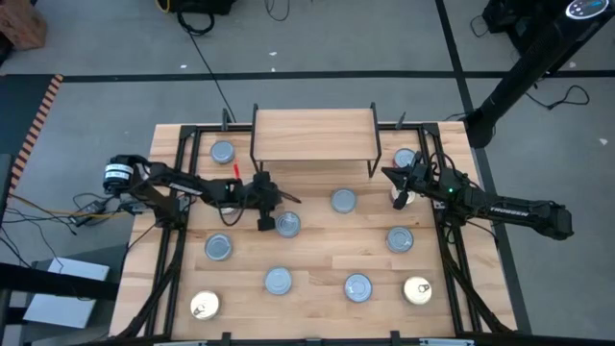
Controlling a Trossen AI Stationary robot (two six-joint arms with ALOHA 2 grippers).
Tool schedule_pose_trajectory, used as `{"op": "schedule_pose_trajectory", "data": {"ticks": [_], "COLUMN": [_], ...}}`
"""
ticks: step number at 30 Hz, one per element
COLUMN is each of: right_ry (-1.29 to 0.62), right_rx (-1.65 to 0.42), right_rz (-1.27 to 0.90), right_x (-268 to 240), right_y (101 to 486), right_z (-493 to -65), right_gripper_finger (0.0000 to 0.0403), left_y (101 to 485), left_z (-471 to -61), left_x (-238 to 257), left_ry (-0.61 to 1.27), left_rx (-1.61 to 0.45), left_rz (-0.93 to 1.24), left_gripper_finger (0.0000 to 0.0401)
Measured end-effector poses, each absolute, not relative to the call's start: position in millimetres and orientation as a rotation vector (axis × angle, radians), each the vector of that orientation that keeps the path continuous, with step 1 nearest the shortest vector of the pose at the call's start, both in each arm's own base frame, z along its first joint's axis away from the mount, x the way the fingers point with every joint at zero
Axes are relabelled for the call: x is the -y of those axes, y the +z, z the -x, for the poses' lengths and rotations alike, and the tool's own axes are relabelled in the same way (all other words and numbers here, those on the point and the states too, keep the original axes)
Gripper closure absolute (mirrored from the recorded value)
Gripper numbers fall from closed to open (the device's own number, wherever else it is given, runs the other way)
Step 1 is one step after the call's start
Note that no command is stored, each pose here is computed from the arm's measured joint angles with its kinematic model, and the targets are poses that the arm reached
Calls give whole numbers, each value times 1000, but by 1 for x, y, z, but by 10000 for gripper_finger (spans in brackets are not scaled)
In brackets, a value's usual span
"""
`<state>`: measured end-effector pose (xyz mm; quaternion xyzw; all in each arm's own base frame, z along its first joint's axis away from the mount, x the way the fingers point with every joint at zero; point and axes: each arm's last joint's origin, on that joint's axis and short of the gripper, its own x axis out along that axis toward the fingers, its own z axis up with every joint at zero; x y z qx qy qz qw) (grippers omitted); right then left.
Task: Stack canned seafood by type on shelf
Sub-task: Put the red tuna can on the shelf
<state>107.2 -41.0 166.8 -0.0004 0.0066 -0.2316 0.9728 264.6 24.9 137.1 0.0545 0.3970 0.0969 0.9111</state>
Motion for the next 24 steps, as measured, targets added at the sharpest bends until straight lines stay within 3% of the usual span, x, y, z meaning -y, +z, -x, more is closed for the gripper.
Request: {"op": "schedule_pose_trajectory", "data": {"ticks": [24], "right_ry": [-468], "right_rx": [-14], "right_rz": [1], "right_x": [41], "right_y": [167], "right_z": [-107], "right_gripper_finger": [384], "left_y": [151], "left_z": [-279], "left_x": [28], "left_ry": [8], "left_rx": [-683], "left_rz": [-192], "left_gripper_finger": [401]}}
